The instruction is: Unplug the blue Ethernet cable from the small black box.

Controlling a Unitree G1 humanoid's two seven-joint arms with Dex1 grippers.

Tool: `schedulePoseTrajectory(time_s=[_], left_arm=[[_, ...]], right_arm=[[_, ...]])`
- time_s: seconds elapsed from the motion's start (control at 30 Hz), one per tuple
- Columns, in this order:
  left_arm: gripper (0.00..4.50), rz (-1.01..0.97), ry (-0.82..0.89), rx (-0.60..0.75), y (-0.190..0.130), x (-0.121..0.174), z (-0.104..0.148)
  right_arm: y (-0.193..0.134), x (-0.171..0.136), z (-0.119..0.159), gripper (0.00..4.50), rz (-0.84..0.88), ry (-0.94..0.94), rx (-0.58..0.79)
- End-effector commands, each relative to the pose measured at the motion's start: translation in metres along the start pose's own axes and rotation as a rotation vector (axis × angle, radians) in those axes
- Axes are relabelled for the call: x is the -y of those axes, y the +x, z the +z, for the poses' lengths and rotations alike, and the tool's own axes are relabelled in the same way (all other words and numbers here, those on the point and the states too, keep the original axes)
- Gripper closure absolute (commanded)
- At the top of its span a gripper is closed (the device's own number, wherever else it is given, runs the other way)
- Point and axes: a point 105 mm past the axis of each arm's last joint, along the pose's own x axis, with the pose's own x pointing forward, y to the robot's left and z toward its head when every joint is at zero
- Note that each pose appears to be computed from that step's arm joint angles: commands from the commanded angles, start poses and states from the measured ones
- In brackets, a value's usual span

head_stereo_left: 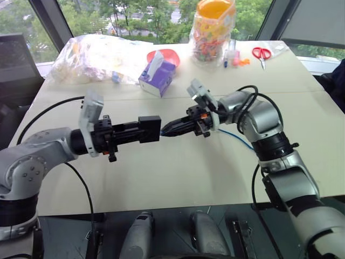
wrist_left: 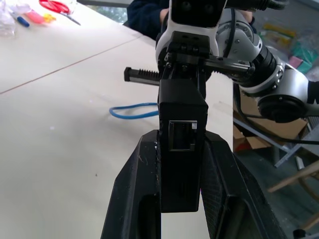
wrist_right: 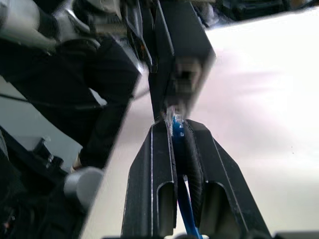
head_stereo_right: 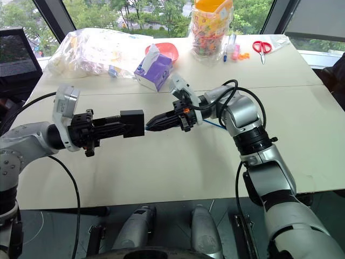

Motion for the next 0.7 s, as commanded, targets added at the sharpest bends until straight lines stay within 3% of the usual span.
schedulePoseTrajectory(time_s=[0.03, 0.33, 0.57, 0.7], left_arm=[[4.04, -0.008, 0.056, 0.044, -0.006, 0.007, 0.015], [4.04, 0.018, 0.078, 0.018, -0.004, 0.001, 0.001], [4.04, 0.137, 0.200, 0.059, 0.021, -0.025, -0.025], [4.04, 0.220, 0.264, 0.115, 0.035, -0.043, -0.033]], right_arm=[[-0.012, 0.004, -0.006, 4.47, -0.032, -0.005, -0.019], [-0.031, 0.038, -0.007, 4.47, -0.256, -0.053, -0.002], [-0.041, 0.082, -0.010, 4.47, -0.498, -0.070, 0.013], [-0.053, 0.100, -0.018, 2.79, -0.635, -0.068, -0.011]])
